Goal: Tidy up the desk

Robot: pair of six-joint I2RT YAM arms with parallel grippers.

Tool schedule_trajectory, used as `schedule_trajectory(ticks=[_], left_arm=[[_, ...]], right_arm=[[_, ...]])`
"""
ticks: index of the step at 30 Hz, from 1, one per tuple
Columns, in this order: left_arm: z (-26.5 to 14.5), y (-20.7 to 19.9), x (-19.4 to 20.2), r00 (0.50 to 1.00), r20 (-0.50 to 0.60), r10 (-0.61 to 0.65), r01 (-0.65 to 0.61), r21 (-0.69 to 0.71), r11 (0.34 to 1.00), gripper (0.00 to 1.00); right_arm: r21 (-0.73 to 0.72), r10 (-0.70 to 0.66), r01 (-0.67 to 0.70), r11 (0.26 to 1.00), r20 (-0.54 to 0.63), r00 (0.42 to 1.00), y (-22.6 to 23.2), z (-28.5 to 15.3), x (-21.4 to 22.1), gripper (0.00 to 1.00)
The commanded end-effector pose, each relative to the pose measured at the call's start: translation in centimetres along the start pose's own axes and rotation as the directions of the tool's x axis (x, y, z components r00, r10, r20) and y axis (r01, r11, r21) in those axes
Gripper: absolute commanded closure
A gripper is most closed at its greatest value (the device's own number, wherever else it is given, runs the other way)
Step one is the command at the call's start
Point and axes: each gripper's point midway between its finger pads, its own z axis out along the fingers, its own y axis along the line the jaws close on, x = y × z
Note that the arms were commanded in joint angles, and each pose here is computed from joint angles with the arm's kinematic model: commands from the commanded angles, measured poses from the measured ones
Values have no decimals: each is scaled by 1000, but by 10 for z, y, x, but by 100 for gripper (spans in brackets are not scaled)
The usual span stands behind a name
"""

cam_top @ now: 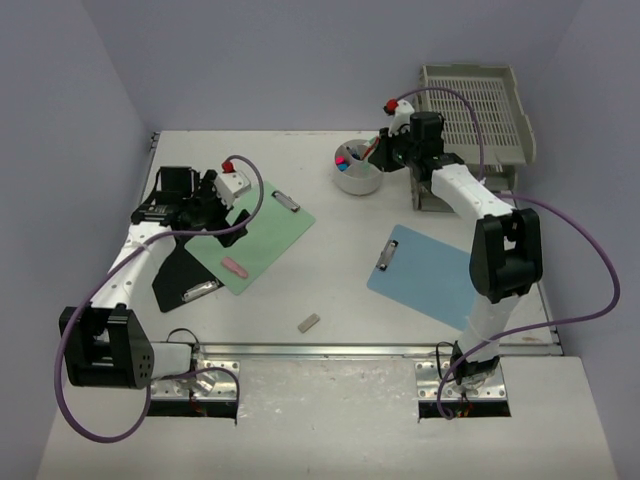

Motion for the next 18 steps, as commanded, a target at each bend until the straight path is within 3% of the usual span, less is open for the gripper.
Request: schedule_trajectory(ticks=[1,8,12,13,15,16,18], left_arm=[[4,-5,17,992,-34,119,-117,59,991,0],[13,-3,36,978,-79,192,-185,82,979,1],[14,-12,58,912,-102,398,-373,203,905,5],[13,-16,63,908,-111,403,-372,227,900,6],[10,-27,83,833,-106,544,-486,330,809,9],[9,-32,88,807,-93,583,-518,362,775,9],[8,-37,104,730,-70,680,-587,444,677,11]], right_arm=[[-10,-5,6,1000,78,997,3,6,-28,100],[-1,-26,26,1000,46,999,1,21,-14,100],[5,-41,41,999,21,999,1,29,-2,100],[5,-43,43,999,20,999,1,29,-2,96],[6,-46,46,999,17,999,2,33,-1,70],[7,-45,45,999,10,999,1,34,1,69],[6,-41,41,999,6,999,3,33,-1,43]])
